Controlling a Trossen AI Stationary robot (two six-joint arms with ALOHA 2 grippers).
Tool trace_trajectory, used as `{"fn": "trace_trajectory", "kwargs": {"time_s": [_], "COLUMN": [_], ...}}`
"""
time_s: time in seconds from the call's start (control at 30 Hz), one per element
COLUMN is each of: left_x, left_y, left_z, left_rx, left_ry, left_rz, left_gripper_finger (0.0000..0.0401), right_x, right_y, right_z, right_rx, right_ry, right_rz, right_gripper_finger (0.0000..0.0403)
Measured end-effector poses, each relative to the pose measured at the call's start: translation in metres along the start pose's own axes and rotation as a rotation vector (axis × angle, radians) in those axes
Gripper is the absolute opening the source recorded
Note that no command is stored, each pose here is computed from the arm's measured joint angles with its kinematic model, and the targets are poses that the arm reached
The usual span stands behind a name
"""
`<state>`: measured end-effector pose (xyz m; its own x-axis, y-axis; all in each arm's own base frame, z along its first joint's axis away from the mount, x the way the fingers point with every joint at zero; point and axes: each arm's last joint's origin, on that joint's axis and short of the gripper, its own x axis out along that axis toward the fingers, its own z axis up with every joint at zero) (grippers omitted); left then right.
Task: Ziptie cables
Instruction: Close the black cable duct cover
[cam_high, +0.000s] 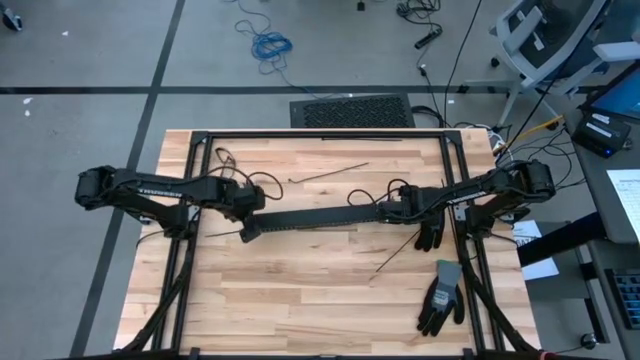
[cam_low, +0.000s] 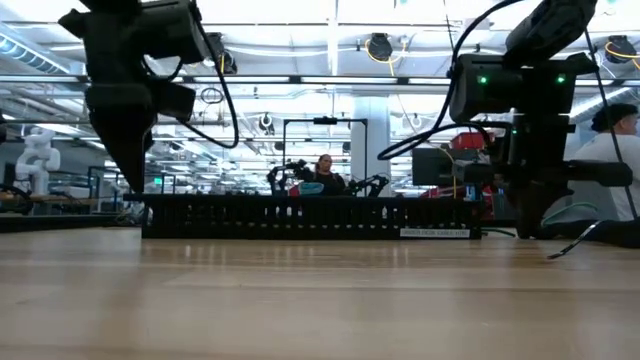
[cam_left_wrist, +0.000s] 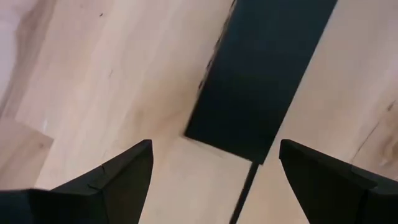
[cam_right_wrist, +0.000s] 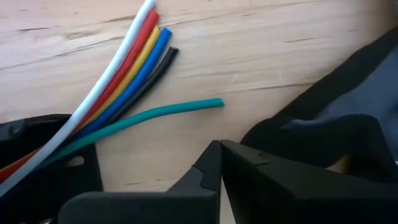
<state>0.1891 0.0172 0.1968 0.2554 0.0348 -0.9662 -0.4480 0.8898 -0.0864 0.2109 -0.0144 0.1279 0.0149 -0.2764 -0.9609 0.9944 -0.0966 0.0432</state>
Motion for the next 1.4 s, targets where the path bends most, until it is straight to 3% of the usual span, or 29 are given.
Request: {"fn": "trace_trajectory", "kwargs": {"time_s": [0.33, 0.53, 0.8, 0.93, 1.2, 1.4], "left_x": [0.008, -0.007, -0.029, -0.044, -0.051, -0.049], "left_y": [0.001, -0.002, -0.003, 0.0, 0.008, 0.017], "left_z": [-0.002, 0.006, 0.011, 0.006, -0.011, -0.028], "left_rx": [-0.002, 0.009, 0.027, 0.026, 0.029, -0.049], "left_ry": [0.062, 0.004, -0.04, -0.028, 0.093, 0.305], "left_rz": [0.03, 0.006, 0.014, 0.035, 0.124, 0.288], "left_gripper_finger": [0.0341, 0.0341, 0.0341, 0.0341, 0.0341, 0.0341], "right_x": [0.004, 0.004, -0.007, -0.015, -0.005, -0.006], "right_y": [0.001, 0.001, 0.019, 0.038, 0.045, 0.044], "right_z": [-0.004, -0.009, -0.014, -0.019, -0.02, -0.022], "right_rx": [-0.019, 0.014, 0.051, 0.04, 0.048, 0.044], "right_ry": [0.006, 0.001, 0.038, 0.119, 0.07, 0.06], "right_rz": [-0.014, 0.0, 0.125, 0.268, 0.275, 0.274], "right_gripper_finger": [0.0, 0.0, 0.0, 0.0, 0.0, 0.0]}}
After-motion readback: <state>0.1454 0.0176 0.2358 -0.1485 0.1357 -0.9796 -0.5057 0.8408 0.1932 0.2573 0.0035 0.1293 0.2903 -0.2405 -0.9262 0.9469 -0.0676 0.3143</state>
